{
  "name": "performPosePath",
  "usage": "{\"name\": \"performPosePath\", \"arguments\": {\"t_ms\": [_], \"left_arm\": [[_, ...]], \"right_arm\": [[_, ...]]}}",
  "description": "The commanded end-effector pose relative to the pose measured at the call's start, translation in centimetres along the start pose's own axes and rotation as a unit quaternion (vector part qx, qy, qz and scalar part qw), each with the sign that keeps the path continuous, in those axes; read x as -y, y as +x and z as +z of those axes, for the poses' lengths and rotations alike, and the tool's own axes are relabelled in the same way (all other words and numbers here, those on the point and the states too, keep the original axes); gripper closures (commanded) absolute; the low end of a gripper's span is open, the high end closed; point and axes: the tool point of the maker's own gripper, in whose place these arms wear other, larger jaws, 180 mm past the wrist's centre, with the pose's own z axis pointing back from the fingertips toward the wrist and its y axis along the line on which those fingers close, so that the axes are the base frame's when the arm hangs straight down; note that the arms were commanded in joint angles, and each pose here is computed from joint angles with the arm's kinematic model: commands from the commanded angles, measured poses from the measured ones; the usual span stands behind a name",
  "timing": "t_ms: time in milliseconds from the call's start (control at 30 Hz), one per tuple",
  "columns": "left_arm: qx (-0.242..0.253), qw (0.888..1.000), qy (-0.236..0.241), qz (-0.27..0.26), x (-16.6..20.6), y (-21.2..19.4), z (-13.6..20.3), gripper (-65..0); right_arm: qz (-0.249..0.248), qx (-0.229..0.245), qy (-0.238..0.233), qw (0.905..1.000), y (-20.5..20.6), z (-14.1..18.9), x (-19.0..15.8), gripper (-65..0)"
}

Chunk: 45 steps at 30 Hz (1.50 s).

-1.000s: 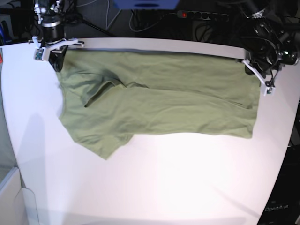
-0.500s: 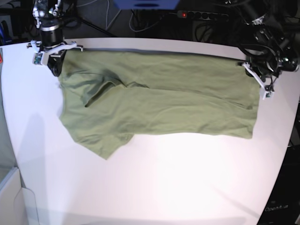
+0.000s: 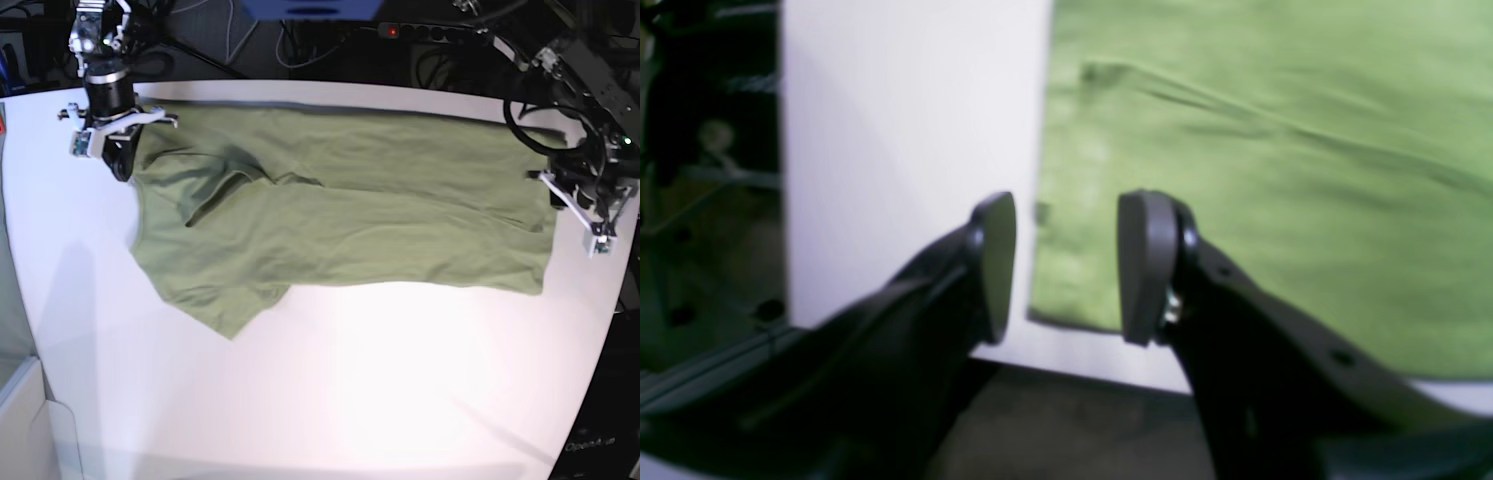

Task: Fold the T-shirt properly
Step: 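Release the shoulders and move both grippers to the hem corners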

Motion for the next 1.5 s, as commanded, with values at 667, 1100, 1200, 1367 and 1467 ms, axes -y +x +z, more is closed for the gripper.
{"name": "performPosePath", "arguments": {"t_ms": [667, 1100, 1200, 1367, 1467], "left_arm": [[0.091, 0.993, 0.010, 0.072, -6.5, 5.0, -0.9, -50.7], [0.083, 0.990, -0.054, 0.103, -4.7, 6.4, -5.8, -50.7], [0.081, 0.990, -0.055, 0.106, -4.8, 6.2, -5.9, -50.7], [0.087, 0.989, -0.056, 0.105, -4.7, 6.7, -5.8, -50.7], [0.085, 0.989, -0.056, 0.105, -4.7, 6.7, -5.8, -50.6]], "right_arm": [[0.122, -0.027, 0.112, 0.9859, 9.7, -8.5, -2.8, -42.8], [0.182, -0.118, 0.203, 0.9549, 11.5, -18.4, -7.0, -42.7], [0.196, -0.111, 0.215, 0.9502, 11.9, -19.8, -8.3, -42.7], [0.182, -0.108, 0.239, 0.9476, 12.3, -21.9, -10.9, -42.5], [0.151, -0.114, 0.251, 0.9494, 11.5, -23.0, -12.1, -42.4]]}}
